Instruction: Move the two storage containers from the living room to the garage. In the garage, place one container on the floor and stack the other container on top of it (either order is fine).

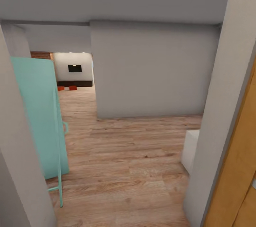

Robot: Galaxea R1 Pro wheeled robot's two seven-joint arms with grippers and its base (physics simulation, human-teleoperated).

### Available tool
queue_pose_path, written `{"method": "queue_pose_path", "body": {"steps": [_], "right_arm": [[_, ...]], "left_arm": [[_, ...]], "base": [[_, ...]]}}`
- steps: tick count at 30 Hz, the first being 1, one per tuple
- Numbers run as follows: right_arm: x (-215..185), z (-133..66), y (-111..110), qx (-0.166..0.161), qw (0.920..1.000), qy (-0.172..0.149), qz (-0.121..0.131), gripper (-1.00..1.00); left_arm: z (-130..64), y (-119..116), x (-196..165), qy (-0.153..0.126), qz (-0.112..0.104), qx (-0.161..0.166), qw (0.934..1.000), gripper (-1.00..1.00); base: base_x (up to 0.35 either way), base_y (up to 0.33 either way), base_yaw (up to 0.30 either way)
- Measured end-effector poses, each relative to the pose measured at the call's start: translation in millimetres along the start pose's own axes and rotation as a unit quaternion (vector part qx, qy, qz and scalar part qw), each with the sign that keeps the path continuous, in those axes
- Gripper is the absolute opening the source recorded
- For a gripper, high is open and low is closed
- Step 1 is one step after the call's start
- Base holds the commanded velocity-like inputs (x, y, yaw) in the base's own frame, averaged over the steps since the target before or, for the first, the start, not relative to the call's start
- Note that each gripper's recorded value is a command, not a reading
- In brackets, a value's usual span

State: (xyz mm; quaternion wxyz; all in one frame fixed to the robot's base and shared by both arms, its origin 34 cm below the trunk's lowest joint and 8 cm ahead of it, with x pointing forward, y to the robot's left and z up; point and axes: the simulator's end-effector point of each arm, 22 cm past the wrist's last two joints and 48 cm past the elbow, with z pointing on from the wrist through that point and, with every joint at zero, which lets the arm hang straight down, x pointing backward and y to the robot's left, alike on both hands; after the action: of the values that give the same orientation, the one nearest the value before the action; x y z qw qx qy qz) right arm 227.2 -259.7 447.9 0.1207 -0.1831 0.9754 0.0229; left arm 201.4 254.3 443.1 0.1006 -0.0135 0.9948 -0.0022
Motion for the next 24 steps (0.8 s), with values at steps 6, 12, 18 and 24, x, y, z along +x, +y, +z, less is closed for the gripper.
{"method": "queue_pose_path", "body": {"steps": [6,12,18,24], "right_arm": [[0.1,0.0,0.1,0.0,1.0,0.0,-0.001,1.0],[0.1,0.0,0.1,0.0,1.0,0.0,0.0,1.0],[0.7,-0.3,-3.0,0.002,1.0,0.0,-0.001,1.0],[1.8,-0.5,-4.3,0.003,1.0,0.002,-0.002,1.0]], "left_arm": [[0.0,-0.4,0.0,0.0,0.0,0.0,1.0,1.0],[0.0,-1.1,0.0,0.0,0.0,0.001,1.0,1.0],[0.0,-1.3,0.1,0.0,0.0,0.001,1.0,1.0],[0.0,-0.8,0.3,0.0,0.0,0.001,1.0,1.0]], "base": [[0.321,0.0,0.0],[0.321,0.0,0.0],[0.321,0.0,0.0],[0.321,0.0,0.0]]}}
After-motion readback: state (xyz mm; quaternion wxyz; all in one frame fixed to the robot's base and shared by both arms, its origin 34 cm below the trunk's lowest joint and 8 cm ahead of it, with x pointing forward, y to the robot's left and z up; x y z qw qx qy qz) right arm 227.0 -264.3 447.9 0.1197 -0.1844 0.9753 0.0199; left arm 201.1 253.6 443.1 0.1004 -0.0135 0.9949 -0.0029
